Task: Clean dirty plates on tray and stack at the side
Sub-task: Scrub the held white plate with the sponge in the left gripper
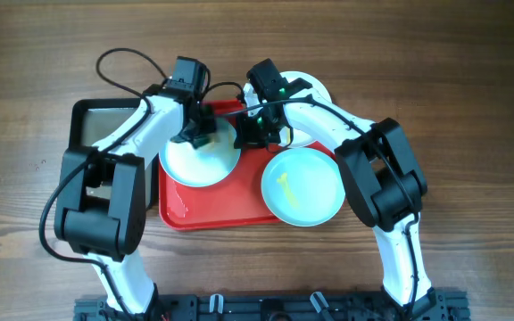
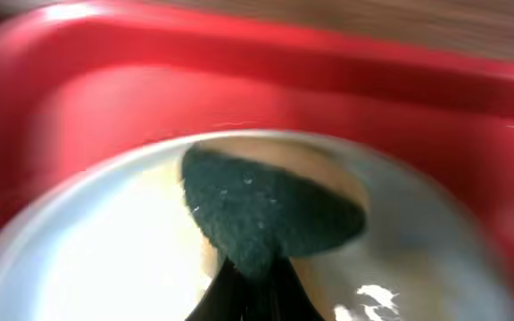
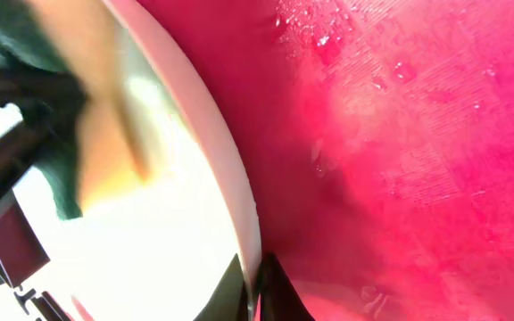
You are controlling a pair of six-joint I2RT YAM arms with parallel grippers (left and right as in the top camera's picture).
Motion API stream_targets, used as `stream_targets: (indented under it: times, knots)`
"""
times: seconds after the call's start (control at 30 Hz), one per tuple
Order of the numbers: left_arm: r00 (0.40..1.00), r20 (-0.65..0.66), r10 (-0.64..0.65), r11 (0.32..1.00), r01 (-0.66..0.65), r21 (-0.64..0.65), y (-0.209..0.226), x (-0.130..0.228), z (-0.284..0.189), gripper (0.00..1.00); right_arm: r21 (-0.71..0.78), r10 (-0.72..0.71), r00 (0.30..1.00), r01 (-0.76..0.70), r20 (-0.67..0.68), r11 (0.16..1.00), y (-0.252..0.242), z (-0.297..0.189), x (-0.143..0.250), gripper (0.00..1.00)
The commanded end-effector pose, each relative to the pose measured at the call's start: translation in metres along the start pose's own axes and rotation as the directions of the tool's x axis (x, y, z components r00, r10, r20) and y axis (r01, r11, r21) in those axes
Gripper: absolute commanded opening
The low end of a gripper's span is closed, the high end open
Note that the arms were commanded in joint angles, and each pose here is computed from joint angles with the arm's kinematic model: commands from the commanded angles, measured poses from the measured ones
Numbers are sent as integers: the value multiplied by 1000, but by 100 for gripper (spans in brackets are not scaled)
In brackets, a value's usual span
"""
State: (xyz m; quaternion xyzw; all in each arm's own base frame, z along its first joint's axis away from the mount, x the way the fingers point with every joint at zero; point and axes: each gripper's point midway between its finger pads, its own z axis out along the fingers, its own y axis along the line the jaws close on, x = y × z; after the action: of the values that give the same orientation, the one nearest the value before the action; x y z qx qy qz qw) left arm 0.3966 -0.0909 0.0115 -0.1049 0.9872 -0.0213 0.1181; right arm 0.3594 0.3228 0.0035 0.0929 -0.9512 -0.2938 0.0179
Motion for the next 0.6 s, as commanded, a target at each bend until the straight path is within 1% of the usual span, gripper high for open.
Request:
stream_targets:
  times: [0.0,0.03,0.1,0.13,0.17,0.2,0.23,0.27,0.3,0.4,0.43,0.47,0.5,0.53,0.57]
  knots:
    - [991,65,-121,918,137,-373,76,7,-4,4,-12,5,1000,-6,-28,1000,0,7,6,4]
    - [992,29,-123,919,125,-374,76,15,-4,4,-11,6,1000,-7,-28,1000,0,7,6,4]
    - [982,-130,-138,956,97,-278,59,44,-1,4,-1,9,1000,-9,-24,1000,-2,7,5,4]
    - [970,-228,-81,985,43,-166,41,59,0,4,-1,9,1000,-9,-25,1000,-2,7,5,4]
    - [946,-322,23,1000,-20,15,14,74,-3,4,-1,8,1000,-9,-24,1000,-2,7,5,4]
    - [925,-367,101,986,-44,161,-8,84,-8,4,-1,9,1000,-9,-25,1000,-2,7,5,4]
    - [898,-387,210,933,-65,354,-35,94,-19,4,0,11,1000,-11,-28,1000,-2,7,6,4]
    - [887,-379,263,890,-71,451,-49,97,-27,4,0,11,1000,-11,-29,1000,-2,7,6,4]
    - [894,-351,280,873,-85,481,-54,93,-27,4,1,13,999,-12,-31,1000,-3,7,7,4]
    - [918,-273,287,859,-120,499,-61,77,-22,4,1,12,999,-12,-30,1000,-2,7,7,4]
    - [931,-224,287,862,-149,485,-61,66,-18,4,1,13,999,-13,-31,1000,-3,7,7,4]
    - [944,-194,269,880,-159,448,-58,56,-13,4,1,13,999,-13,-31,1000,-3,7,7,4]
    - [961,-170,216,919,-142,367,-48,45,-5,4,1,13,999,-13,-31,1000,-3,7,7,4]
    - [979,-136,152,961,-113,254,-32,32,2,4,2,13,999,-13,-33,1000,-3,7,7,5]
    - [991,-97,94,987,-79,143,-16,20,7,4,2,15,999,-15,-34,1000,-3,7,8,4]
